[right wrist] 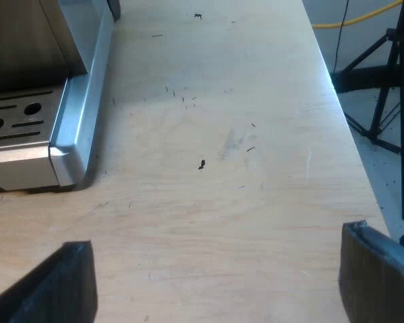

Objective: Place mug into machine

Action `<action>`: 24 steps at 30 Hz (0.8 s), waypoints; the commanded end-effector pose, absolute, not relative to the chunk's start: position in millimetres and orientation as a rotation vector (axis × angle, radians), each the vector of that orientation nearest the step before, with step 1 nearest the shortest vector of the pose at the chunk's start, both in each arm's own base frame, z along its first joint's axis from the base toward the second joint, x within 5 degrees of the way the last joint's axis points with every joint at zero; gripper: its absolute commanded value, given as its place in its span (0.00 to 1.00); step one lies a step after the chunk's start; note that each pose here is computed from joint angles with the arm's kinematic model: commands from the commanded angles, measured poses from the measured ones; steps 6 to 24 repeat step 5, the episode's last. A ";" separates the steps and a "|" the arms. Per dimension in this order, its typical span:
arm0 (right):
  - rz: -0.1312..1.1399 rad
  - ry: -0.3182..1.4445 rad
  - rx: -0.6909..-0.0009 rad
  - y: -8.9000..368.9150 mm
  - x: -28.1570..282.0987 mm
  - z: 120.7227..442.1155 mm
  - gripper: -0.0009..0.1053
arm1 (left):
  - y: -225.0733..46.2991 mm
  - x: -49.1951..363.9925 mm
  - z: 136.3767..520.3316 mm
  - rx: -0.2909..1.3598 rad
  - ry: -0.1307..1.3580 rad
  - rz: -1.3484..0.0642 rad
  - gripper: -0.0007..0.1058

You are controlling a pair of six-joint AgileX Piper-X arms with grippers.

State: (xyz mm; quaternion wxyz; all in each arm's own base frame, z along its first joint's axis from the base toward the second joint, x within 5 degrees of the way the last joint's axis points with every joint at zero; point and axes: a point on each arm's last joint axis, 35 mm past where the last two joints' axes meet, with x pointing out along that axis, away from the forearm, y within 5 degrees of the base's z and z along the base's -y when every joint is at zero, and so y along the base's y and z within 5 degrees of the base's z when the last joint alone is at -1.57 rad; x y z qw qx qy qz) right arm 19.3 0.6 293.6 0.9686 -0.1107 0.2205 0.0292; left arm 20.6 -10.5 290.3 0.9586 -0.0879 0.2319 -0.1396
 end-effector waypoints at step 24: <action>0.052 0.446 -0.230 0.3 21.7 295.2 0.83 | -10.6 23.3 292.6 -0.174 0.462 -0.282 0.68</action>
